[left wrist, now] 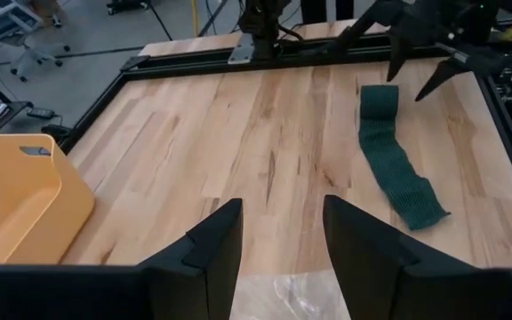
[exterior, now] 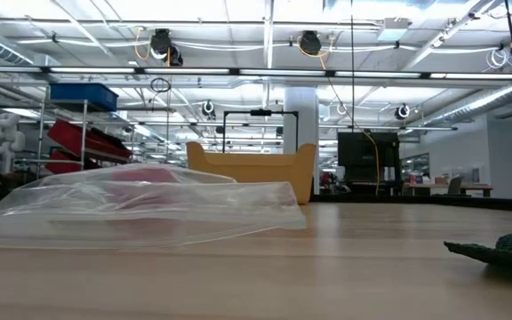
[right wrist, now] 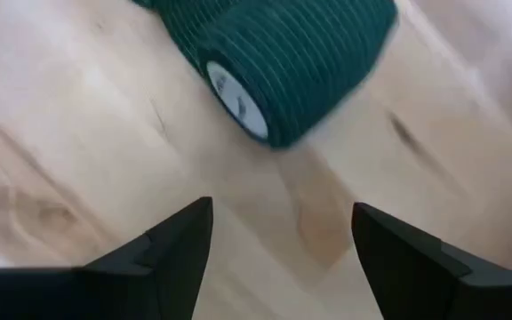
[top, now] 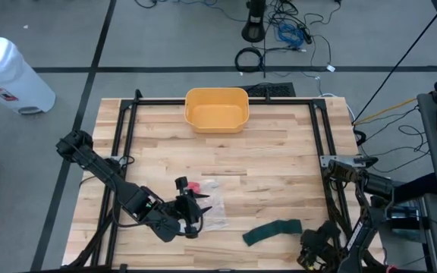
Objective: Roll bandage
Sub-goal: Roll the green bandage
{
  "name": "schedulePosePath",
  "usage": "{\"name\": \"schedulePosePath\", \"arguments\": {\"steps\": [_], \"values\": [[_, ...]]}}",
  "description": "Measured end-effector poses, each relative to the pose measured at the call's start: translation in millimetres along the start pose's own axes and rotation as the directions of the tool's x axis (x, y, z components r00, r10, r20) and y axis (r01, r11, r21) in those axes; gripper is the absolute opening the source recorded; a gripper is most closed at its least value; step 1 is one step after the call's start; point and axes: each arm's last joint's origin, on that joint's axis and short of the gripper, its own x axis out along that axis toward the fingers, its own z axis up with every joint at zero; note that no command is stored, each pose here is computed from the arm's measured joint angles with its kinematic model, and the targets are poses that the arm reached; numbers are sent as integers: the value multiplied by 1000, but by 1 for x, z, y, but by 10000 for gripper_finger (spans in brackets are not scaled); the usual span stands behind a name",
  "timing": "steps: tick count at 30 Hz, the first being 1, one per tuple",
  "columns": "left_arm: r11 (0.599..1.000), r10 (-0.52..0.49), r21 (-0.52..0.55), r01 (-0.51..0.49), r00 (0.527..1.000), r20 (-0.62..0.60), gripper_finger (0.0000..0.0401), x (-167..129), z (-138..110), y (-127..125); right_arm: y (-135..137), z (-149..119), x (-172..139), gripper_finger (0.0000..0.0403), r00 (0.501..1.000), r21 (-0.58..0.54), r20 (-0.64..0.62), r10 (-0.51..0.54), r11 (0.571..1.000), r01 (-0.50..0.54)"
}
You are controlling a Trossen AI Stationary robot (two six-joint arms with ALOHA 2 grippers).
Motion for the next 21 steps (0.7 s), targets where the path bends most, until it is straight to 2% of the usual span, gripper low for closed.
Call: {"name": "schedulePosePath", "arguments": {"steps": [3, 10, 21], "values": [[1000, 0, 1, 0, 1000, -1, 164, 0, 0, 0, -2, -7, -2, 254, 1000, 65, -4, 20, 998, -20], [1000, 11, 9, -11, 1000, -3, 164, 3, 1, 3, -6, -3, -4, 254, 999, 44, 49, 3, 999, -5], [998, 43, 42, -43, 999, -10, 164, 11, 3, 12, -7, 0, -5, 254, 990, 38, 138, 32, 999, -38]]}}
